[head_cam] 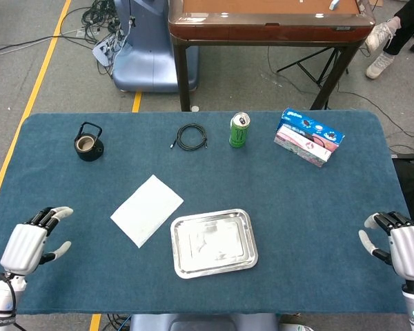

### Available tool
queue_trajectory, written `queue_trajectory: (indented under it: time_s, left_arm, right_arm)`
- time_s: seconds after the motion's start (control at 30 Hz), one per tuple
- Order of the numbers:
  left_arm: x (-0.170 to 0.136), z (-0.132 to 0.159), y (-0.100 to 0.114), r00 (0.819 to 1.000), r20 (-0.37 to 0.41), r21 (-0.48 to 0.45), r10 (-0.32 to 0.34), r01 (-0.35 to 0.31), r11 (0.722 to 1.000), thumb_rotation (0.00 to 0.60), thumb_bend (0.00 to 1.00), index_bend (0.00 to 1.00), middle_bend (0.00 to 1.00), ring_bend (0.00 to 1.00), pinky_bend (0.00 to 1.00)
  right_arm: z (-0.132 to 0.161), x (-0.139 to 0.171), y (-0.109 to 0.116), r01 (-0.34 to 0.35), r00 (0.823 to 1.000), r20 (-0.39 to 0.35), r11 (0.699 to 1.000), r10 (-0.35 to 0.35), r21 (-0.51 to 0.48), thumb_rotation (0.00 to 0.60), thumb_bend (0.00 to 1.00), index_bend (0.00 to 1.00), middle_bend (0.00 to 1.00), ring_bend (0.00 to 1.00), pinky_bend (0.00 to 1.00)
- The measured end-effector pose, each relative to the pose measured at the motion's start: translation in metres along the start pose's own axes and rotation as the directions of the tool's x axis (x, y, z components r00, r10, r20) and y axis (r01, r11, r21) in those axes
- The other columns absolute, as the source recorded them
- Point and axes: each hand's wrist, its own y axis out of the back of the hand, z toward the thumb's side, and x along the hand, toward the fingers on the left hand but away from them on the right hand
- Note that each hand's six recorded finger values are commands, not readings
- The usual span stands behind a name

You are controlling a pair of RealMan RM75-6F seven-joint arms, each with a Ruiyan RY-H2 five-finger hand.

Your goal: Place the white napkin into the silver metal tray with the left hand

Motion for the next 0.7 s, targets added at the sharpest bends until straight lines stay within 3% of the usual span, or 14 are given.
queue_trajectory:
  time_s: [0.03, 0.17, 0.37, 0.5, 0.7]
  left_arm:
    - [0.003, 0.003, -0.001, 1.0, 0.018, 0.004, -0.006, 0.006, 1.0, 0.6, 0.18, 0.31, 0.06, 0.01, 0.13]
    - [0.019, 0.016, -0.005, 0.996, 0.088, 0.014, -0.008, 0.007, 1.0, 0.6, 0.13, 0.34, 0.0, 0.0, 0.01]
    - [0.038, 0.034, -0.014, 0.988, 0.15, -0.017, -0.022, 0.025, 1.0, 0.6, 0.12, 0.37, 0.0, 0.0, 0.0]
    - [0.047, 0.043, -0.024, 0.981, 0.182, -0.065, -0.058, 0.071, 0.995, 0.6, 0.12, 0.38, 0.0, 0.0, 0.0]
    - [0.053, 0.044, -0.046, 0.973, 0.203, -0.007, -0.106, 0.11, 0.994, 0.6, 0.12, 0.38, 0.0, 0.0, 0.0]
  right_arm:
    - [0.0, 0.0, 0.0, 0.0, 1.0, 0.0, 1.0, 0.0, -0.001, 0.6, 0.3, 0.55, 0.59, 0.48, 0.66]
    - [-0.001, -0.001, 0.0, -0.007, 1.0, 0.0, 1.0, 0.007, -0.005, 0.6, 0.3, 0.55, 0.59, 0.48, 0.66]
    - [-0.002, -0.002, 0.001, -0.006, 1.0, 0.006, 1.0, 0.006, -0.01, 0.6, 0.3, 0.55, 0.59, 0.48, 0.66]
    - [-0.002, -0.002, 0.003, -0.002, 1.0, 0.006, 1.0, 0.002, -0.014, 0.6, 0.3, 0.55, 0.59, 0.48, 0.66]
    - [-0.003, -0.001, 0.007, 0.017, 1.0, 0.01, 1.0, -0.017, 0.003, 0.6, 0.3, 0.55, 0.59, 0.48, 0.66]
